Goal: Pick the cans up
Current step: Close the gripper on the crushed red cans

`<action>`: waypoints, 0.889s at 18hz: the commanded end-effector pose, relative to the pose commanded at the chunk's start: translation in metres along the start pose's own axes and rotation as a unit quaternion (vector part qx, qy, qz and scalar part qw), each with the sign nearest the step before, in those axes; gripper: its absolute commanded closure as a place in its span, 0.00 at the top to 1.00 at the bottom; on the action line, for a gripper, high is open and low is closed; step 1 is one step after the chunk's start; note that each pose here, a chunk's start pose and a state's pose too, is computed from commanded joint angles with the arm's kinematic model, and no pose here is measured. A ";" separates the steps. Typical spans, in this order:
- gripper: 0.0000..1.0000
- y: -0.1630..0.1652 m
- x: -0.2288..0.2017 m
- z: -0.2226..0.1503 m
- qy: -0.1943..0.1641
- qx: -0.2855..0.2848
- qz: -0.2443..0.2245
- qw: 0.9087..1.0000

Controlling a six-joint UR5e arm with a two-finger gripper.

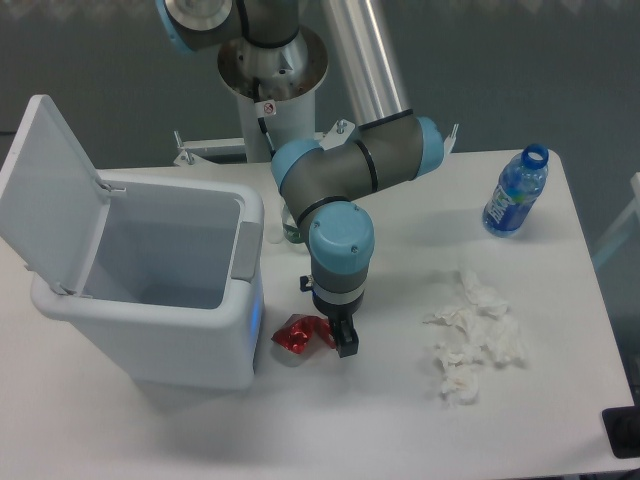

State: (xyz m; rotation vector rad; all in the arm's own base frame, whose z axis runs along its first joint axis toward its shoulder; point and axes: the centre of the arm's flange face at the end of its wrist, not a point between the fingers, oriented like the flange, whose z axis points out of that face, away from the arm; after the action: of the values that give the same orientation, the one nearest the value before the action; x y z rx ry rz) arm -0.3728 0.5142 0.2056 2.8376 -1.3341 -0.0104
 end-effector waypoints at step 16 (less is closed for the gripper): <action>0.72 -0.001 -0.006 0.004 0.001 -0.002 -0.010 1.000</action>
State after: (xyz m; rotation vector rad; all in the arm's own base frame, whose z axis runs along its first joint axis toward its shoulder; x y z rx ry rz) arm -0.3762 0.5192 0.2012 2.8465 -1.3037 -0.0104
